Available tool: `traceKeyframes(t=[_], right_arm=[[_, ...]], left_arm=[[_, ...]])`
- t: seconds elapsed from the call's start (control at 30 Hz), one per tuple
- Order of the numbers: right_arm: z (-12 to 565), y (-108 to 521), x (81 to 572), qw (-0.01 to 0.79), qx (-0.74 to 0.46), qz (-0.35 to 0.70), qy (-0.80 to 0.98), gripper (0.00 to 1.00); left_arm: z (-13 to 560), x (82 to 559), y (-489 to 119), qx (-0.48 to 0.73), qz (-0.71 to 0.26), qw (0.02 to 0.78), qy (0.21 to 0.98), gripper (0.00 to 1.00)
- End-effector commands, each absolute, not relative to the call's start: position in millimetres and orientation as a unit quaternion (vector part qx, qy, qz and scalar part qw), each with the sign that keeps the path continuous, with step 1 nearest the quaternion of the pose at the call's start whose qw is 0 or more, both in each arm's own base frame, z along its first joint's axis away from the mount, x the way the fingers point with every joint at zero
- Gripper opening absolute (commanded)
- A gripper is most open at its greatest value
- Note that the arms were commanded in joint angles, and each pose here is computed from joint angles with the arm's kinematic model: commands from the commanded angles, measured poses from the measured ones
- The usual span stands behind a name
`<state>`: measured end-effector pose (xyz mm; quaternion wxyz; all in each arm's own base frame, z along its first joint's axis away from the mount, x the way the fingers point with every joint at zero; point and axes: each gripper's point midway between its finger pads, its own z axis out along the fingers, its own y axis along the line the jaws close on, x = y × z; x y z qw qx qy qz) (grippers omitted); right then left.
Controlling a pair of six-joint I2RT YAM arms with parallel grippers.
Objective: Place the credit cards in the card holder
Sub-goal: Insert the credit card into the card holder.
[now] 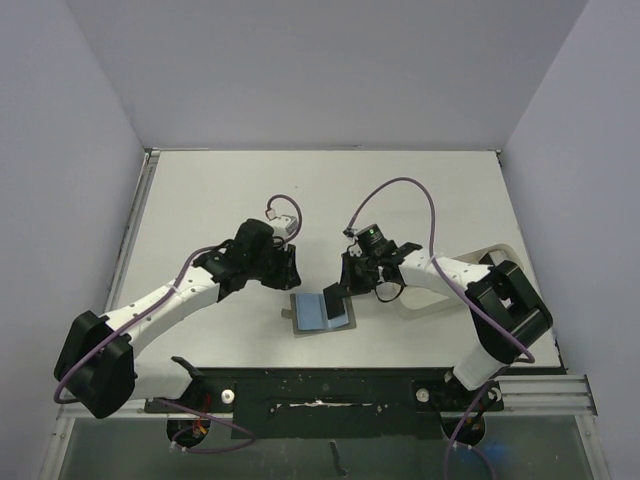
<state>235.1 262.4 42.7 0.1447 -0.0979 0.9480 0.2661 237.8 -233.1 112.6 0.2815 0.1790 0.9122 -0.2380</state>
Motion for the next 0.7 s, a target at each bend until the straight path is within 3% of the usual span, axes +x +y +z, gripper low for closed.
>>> traceKeyframes(t=[0.0,0.2,0.67], right_arm=[[45.1,264.5,235.5,0.155,-0.099,0.276,0.943,0.0],[58.5,267.8,236.2,0.163,-0.096,0.292,0.937,0.0],[72.3,285.2,226.3,0.158,-0.1,0.359,0.915,0.0]], left_arm=[[146.0,242.2,-277.6,0.078,-0.38,0.289,0.875,0.23],[92.7,237.8,-260.0,0.039,-0.332,0.261,0.906,0.14],[42.8,220.0,-237.0,0.032,-0.279,0.225,0.933,0.1]])
